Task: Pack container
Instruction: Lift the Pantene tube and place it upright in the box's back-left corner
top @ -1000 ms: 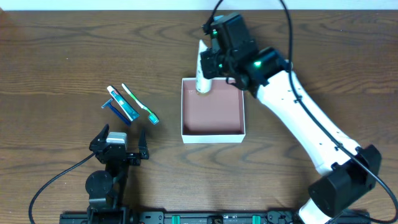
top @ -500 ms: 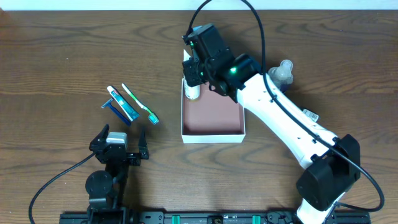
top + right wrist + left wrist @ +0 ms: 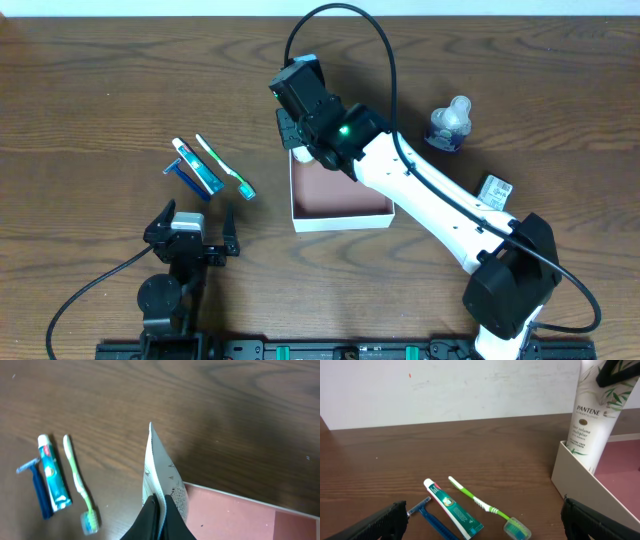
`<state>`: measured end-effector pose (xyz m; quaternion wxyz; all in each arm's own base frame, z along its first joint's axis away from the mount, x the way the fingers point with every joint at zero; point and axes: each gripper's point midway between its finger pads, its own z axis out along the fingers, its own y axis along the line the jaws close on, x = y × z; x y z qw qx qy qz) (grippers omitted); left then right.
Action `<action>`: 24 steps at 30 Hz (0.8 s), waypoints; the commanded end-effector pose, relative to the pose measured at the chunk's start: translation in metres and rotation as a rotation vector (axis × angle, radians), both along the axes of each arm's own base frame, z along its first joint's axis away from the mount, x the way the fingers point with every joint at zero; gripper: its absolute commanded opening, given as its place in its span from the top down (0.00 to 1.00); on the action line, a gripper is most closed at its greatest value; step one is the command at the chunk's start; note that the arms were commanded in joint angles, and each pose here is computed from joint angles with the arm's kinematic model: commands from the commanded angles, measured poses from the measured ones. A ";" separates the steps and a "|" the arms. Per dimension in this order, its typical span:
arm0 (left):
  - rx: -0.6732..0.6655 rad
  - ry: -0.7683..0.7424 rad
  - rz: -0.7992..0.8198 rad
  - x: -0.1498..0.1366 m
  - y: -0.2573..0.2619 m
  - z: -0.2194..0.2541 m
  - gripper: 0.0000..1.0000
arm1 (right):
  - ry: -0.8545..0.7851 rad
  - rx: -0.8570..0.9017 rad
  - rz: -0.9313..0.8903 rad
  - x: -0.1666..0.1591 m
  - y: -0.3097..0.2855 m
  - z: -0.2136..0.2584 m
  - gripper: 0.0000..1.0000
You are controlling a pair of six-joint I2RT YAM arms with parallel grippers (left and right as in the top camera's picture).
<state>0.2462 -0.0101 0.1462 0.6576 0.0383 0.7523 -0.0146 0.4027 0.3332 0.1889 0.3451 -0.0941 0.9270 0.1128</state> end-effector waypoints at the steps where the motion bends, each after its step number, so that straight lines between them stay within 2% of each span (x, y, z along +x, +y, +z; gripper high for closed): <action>1: 0.009 0.050 -0.013 -0.001 -0.002 -0.016 0.02 | -0.041 0.023 -0.149 0.011 -0.008 0.004 0.99; 10: 0.009 0.050 -0.013 -0.001 -0.002 -0.016 0.02 | -0.001 0.011 -0.181 0.014 -0.006 -0.021 0.97; 14: 0.009 0.050 -0.013 -0.001 -0.002 -0.016 0.02 | 0.000 0.009 -0.181 0.015 -0.005 -0.024 0.84; 16: 0.009 0.050 -0.013 -0.001 -0.002 -0.016 0.02 | -0.001 0.010 -0.181 0.015 -0.005 -0.024 0.74; 21: 0.009 0.050 -0.013 -0.001 -0.002 -0.016 0.02 | -0.016 0.019 -0.171 0.016 -0.003 -0.016 0.60; 23: 0.010 0.050 -0.013 -0.001 -0.002 -0.016 0.02 | -0.031 0.023 -0.142 0.015 -0.002 -0.006 0.49; 24: 0.010 0.050 -0.013 -0.001 -0.002 -0.016 0.02 | -0.046 0.026 -0.127 0.015 -0.002 0.004 0.40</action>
